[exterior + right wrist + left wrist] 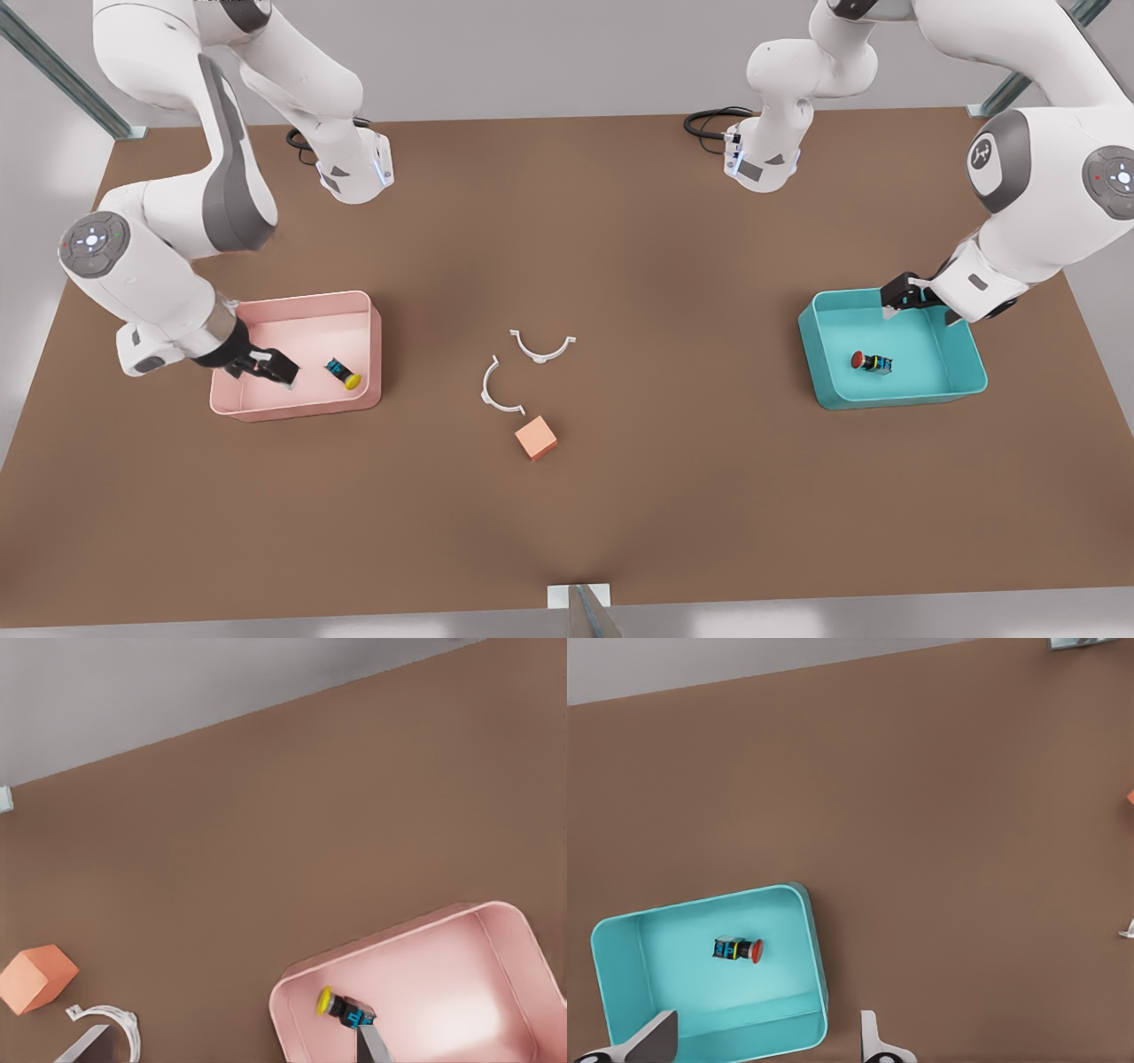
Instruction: Place the red button in the blue storage box with the left arm, and place the yellow button in the pink storage box with the right arm
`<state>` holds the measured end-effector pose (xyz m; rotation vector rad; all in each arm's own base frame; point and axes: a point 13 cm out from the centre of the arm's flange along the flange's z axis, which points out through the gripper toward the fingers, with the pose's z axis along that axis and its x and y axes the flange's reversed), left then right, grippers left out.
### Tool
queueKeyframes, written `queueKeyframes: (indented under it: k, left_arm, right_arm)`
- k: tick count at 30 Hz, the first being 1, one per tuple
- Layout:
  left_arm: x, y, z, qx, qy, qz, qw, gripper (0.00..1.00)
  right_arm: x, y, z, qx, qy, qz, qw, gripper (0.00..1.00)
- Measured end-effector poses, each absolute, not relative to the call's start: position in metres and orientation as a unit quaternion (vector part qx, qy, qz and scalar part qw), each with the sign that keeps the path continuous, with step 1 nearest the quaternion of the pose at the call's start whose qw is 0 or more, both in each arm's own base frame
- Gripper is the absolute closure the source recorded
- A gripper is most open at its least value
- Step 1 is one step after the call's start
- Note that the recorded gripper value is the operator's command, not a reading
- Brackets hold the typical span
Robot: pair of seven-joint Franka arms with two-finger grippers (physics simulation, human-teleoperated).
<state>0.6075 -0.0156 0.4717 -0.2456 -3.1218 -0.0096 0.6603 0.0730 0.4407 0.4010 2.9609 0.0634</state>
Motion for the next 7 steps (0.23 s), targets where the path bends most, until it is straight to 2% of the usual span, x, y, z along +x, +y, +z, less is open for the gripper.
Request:
queueKeyframes:
  k: [1, 3, 7]
  left_arm:
    - [0.607, -0.016, 0.472, -0.078, -0.997, -0.003, 0.005, 0.00]
    - [0.607, -0.016, 0.472, -0.078, -0.997, -0.003, 0.005, 0.00]
    - [0.608, -0.016, 0.472, -0.078, -0.997, -0.004, 0.005, 0.00]
  right_arm:
    - [0.664, 0.080, 0.469, 0.122, 0.988, 0.009, 0.095, 0.00]
    - [0.640, 0.099, 0.531, 0.094, 0.988, -0.008, 0.120, 0.00]
    - [0.595, 0.112, 0.529, 0.063, 0.996, -0.027, 0.056, 0.00]
